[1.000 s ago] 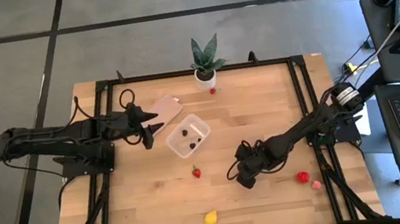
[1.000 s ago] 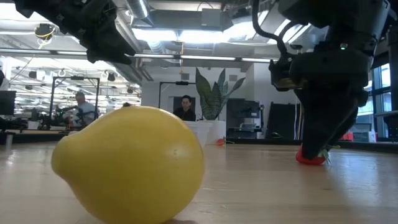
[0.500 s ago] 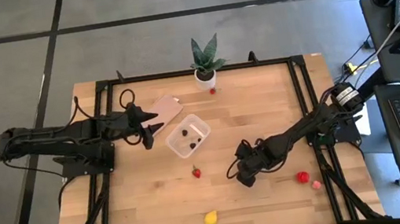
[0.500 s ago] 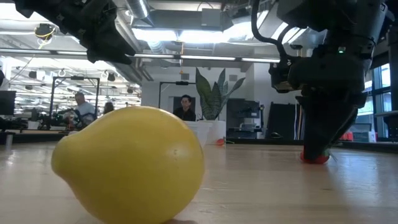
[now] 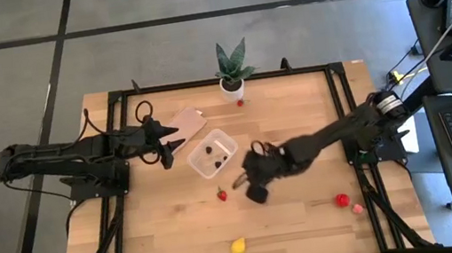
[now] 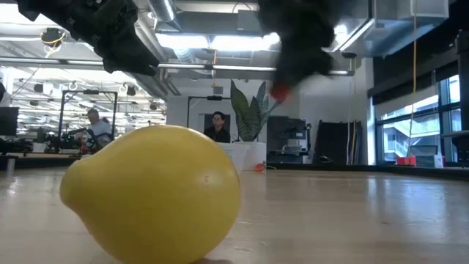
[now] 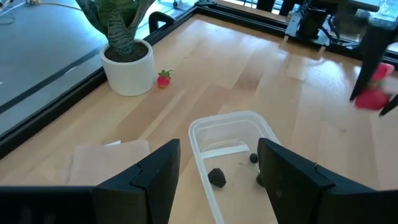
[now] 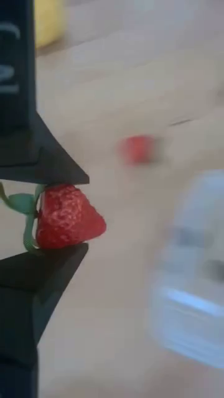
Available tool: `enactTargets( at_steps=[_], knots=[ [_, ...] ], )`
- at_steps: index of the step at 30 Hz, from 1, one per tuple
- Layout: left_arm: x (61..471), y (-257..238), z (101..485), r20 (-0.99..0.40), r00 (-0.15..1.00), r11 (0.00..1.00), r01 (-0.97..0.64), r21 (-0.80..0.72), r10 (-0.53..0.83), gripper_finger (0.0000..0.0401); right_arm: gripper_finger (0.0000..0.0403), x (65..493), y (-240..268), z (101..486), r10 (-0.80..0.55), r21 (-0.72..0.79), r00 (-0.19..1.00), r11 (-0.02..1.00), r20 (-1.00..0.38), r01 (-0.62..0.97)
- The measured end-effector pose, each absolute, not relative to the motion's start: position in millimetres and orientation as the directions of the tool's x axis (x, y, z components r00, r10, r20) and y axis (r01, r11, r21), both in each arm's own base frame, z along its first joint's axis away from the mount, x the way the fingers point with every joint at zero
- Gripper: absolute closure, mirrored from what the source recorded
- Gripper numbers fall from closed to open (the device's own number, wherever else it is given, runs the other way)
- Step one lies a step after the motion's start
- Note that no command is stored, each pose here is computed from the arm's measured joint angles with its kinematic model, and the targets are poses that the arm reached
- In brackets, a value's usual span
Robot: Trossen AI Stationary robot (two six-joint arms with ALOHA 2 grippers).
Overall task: Pick and placing Produce into tupperware
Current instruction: Put the right red strawberry into the transparent bin
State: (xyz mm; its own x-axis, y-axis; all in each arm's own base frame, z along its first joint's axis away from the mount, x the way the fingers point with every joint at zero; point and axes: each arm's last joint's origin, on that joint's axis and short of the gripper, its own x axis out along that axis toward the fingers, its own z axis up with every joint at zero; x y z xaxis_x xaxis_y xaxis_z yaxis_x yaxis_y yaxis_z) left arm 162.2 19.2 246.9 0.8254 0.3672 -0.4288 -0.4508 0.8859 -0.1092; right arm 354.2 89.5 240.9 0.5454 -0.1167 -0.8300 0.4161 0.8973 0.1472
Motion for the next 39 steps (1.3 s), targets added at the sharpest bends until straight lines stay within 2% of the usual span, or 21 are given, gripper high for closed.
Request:
enactTargets(
  at_steps=[3,6,12,20,30,35,39],
  knots=[
    [162,19,247,-0.429,0.825,0.886,-0.451,-0.109,0.367,0.0194,0.0261,371,72,282,-0.213,0.091,0.649,0.911,-0.731,0.401],
    [162,19,247,-0.424,0.828,0.884,-0.452,-0.116,0.367,0.0194,0.0261,379,54,309,-0.307,0.008,0.687,0.910,-0.659,0.414],
    [162,19,247,-0.423,0.828,0.879,-0.458,-0.135,0.367,0.0194,0.0261,386,18,320,-0.373,-0.019,0.695,0.887,-0.615,0.461],
    [162,19,248,-0.422,0.829,0.878,-0.458,-0.136,0.367,0.0194,0.0261,415,-16,279,-0.271,0.075,0.682,0.899,-0.679,0.432],
    [162,19,247,-0.425,0.827,0.878,-0.459,-0.134,0.367,0.0194,0.0261,444,-22,195,-0.152,0.102,0.556,0.911,-0.817,0.400],
    [162,19,247,-0.426,0.827,0.878,-0.459,-0.134,0.367,0.0194,0.0257,447,-22,180,-0.147,0.100,0.525,0.906,-0.838,0.412],
    [162,19,247,-0.426,0.827,0.879,-0.459,-0.134,0.367,0.0194,0.0230,447,-22,178,-0.147,0.116,0.521,0.891,-0.841,0.439]
  ],
)
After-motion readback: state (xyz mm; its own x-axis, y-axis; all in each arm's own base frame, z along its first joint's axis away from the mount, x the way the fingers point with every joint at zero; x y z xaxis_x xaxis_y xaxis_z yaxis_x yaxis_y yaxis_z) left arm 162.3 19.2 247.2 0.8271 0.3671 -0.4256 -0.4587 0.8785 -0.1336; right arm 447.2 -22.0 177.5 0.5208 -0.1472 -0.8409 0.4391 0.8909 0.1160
